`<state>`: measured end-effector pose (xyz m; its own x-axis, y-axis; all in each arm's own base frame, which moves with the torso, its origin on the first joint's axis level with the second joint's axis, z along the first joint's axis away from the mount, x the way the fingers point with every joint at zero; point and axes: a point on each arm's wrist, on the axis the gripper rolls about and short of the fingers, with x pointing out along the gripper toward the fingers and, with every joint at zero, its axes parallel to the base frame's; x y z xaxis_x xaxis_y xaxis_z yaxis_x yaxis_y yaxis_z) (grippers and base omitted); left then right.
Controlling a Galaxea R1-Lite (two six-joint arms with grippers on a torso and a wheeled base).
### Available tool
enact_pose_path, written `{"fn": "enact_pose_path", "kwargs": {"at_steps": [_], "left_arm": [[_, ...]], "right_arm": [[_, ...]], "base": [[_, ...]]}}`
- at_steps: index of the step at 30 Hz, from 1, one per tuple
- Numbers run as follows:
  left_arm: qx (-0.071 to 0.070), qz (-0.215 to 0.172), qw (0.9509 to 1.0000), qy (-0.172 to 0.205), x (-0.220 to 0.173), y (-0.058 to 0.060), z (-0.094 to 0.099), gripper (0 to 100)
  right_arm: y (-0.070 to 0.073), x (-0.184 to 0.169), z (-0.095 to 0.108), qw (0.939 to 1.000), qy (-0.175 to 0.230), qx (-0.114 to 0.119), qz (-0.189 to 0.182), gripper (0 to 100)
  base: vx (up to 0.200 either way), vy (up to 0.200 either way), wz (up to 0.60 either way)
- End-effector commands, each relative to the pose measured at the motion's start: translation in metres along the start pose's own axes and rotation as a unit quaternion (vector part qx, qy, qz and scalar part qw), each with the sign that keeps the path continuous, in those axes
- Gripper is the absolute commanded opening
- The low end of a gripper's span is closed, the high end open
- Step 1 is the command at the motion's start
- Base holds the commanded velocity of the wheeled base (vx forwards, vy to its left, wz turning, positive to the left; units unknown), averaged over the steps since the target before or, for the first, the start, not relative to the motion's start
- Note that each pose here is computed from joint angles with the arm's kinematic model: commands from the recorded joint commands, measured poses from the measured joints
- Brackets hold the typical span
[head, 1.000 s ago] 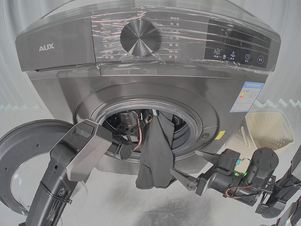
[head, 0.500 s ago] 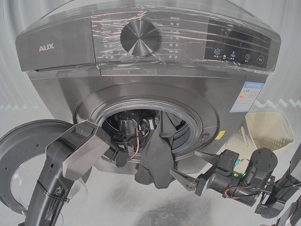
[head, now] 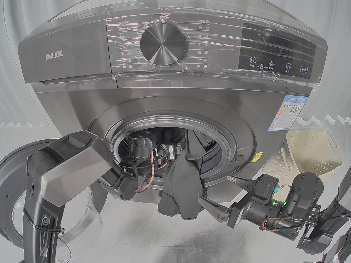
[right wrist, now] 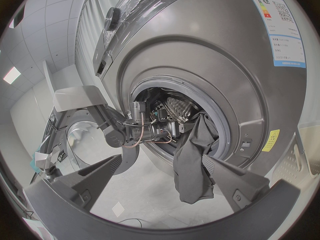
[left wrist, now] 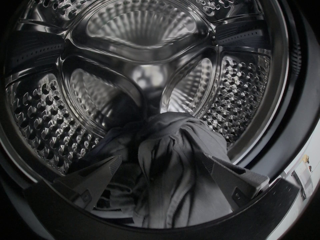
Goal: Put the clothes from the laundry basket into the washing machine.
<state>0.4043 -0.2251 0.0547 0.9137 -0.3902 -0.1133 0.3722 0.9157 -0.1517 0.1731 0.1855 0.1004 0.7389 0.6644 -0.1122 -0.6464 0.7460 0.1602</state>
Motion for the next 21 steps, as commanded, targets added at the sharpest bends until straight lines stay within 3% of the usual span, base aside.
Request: {"fn": "enact_pose_path", "kwargs": {"at_steps": [1,9,11,12,13,15,21], "left_arm": [[0.002,-0.019,0.9998,0.002,-0.019,-0.011,0.011,100],[0.011,-0.072,0.9970,0.028,-0.026,-0.034,-0.003,100],[0.014,-0.082,0.9954,0.047,-0.024,-0.036,-0.018,100],[0.014,-0.082,0.9954,0.048,-0.023,-0.036,-0.019,100],[0.023,-0.078,0.9946,0.064,-0.018,-0.033,-0.036,100],[0.035,-0.073,0.9938,0.075,-0.013,-0.027,-0.052,100],[0.037,-0.056,0.9957,0.063,0.010,-0.010,-0.072,100]], "right_arm": [[0.000,0.000,0.000,1.0000,0.000,0.000,0.000,100],[0.000,0.000,0.000,1.0000,0.000,0.000,0.000,100],[0.000,0.000,0.000,1.0000,0.000,0.000,0.000,100],[0.000,0.000,0.000,1.0000,0.000,0.000,0.000,100],[0.000,0.000,0.000,1.0000,0.000,0.000,0.000,100],[0.001,0.000,0.000,1.0000,0.000,0.000,0.002,100],[0.002,-0.001,0.000,1.0000,0.000,0.000,0.003,100]], "base": [[0.000,0.000,0.00],[0.000,0.000,0.00],[0.000,0.000,0.00],[0.000,0.000,0.00],[0.000,0.000,0.00],[0.000,0.000,0.00],[0.000,0.000,0.00]]}}
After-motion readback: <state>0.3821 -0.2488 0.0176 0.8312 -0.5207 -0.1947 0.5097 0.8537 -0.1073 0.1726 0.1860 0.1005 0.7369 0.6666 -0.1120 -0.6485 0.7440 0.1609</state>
